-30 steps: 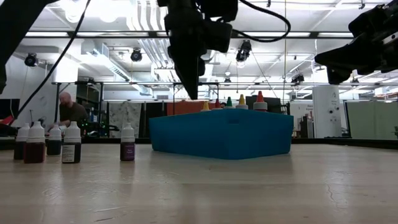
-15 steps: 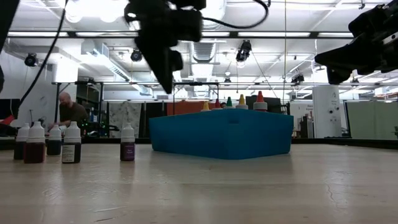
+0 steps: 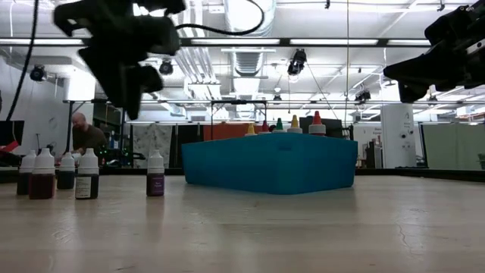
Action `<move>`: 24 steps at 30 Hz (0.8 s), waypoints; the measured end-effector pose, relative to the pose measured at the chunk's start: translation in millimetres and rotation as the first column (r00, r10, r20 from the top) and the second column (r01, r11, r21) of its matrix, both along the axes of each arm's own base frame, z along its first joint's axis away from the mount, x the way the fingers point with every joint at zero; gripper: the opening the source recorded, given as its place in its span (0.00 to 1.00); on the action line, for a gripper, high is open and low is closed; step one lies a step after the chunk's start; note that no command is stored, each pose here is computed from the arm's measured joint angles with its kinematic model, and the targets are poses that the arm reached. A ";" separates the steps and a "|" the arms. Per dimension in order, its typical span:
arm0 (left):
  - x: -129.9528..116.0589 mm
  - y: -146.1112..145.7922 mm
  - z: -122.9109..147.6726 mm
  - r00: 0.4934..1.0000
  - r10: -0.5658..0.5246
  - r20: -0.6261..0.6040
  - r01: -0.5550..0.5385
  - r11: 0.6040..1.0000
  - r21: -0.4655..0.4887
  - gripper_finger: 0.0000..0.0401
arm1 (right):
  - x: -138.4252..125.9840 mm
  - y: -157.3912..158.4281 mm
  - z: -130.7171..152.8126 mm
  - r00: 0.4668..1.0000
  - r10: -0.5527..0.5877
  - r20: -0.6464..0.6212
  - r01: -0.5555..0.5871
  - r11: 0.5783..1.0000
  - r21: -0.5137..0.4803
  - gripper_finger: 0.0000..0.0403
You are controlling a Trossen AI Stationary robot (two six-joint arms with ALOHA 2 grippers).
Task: Pick & Place food coloring
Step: Put the blue food coloring bottle into the blue bin
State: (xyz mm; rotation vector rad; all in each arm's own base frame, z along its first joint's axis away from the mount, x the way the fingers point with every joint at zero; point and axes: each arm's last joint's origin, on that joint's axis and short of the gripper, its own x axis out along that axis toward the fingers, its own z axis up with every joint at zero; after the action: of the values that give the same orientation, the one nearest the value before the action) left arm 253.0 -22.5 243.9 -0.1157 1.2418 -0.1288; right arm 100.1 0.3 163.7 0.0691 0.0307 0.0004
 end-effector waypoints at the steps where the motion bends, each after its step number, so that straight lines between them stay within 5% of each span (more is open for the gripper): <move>1: -5.5 0.2 -1.1 1.000 -0.001 -0.003 0.001 1.000 0.000 0.36 | 0.0 0.0 0.0 1.000 0.000 0.000 0.000 1.000 0.001 0.02; 13: -52.8 2.9 -20.7 0.999 -0.011 -0.031 0.011 1.000 0.005 0.36 | 0.0 0.0 0.0 1.000 0.001 0.000 -0.001 1.000 -0.001 0.02; 24: -64.6 4.4 -38.7 0.996 0.027 -0.090 -0.025 0.999 0.021 0.36 | 0.0 0.0 0.0 1.000 0.001 0.000 -0.001 1.000 0.001 0.02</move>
State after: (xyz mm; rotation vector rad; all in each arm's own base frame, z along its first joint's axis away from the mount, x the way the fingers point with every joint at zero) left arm 188.3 -18.2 205.2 -0.1215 1.3314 -0.0899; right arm 100.1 0.3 163.7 0.0700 0.0310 0.0010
